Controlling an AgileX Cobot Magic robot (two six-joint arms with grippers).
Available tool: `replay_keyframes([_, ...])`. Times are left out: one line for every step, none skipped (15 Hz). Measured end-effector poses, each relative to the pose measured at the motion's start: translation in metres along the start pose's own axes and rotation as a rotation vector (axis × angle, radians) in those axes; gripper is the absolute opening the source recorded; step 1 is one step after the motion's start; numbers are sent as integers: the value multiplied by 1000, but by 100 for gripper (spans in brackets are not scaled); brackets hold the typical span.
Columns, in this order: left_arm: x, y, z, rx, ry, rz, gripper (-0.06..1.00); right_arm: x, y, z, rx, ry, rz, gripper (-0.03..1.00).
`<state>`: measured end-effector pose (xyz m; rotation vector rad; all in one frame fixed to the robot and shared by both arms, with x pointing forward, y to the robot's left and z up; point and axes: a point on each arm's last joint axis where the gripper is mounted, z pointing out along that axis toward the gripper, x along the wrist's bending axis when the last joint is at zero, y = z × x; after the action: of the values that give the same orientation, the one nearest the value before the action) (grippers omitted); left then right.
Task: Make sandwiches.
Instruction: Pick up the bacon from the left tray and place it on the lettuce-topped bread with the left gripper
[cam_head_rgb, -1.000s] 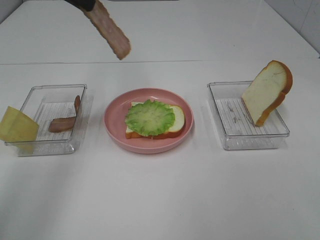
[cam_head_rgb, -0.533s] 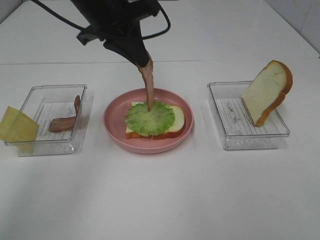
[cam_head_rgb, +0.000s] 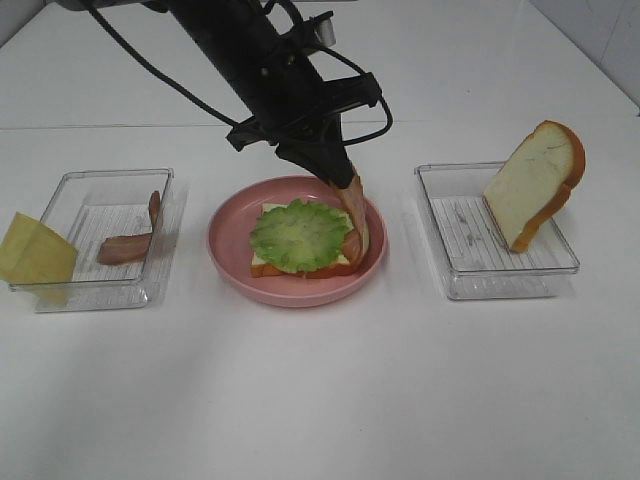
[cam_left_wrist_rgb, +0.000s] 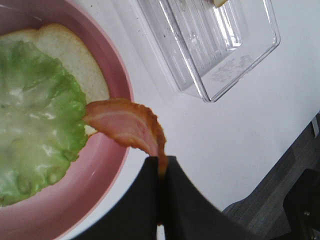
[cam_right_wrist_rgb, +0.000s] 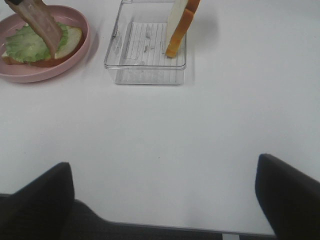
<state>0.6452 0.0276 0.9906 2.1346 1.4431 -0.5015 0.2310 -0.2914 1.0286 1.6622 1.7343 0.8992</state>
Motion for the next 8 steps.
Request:
replay_keyframes([-2, 4, 1, -8, -7, 7, 0, 0, 0, 0, 0, 0, 0, 94])
replay_keyframes([-5, 8, 0, -24, -14, 21, 0, 0, 0, 0, 0, 0, 0, 94])
replay_keyframes([-7, 12, -2, -38, -17, 31, 0, 0, 0, 0, 0, 0, 0, 94])
replay_keyframes([-8, 15, -3, -51, -20, 42, 0, 0, 0, 0, 0, 0, 0, 94])
replay_keyframes([-9, 16, -3, -57, -23, 46, 0, 0, 0, 0, -1, 0, 0, 94])
replay_keyframes([-9, 17, -3, -60, -25, 51, 0, 0, 0, 0, -1, 0, 0, 94])
replay_keyframes([-9, 17, -2, -62, -25, 55, 0, 0, 0, 0, -1, 0, 0, 94])
replay_keyframes([-6, 18, 1, -61, -24, 54, 0, 0, 0, 0, -1, 0, 0, 94])
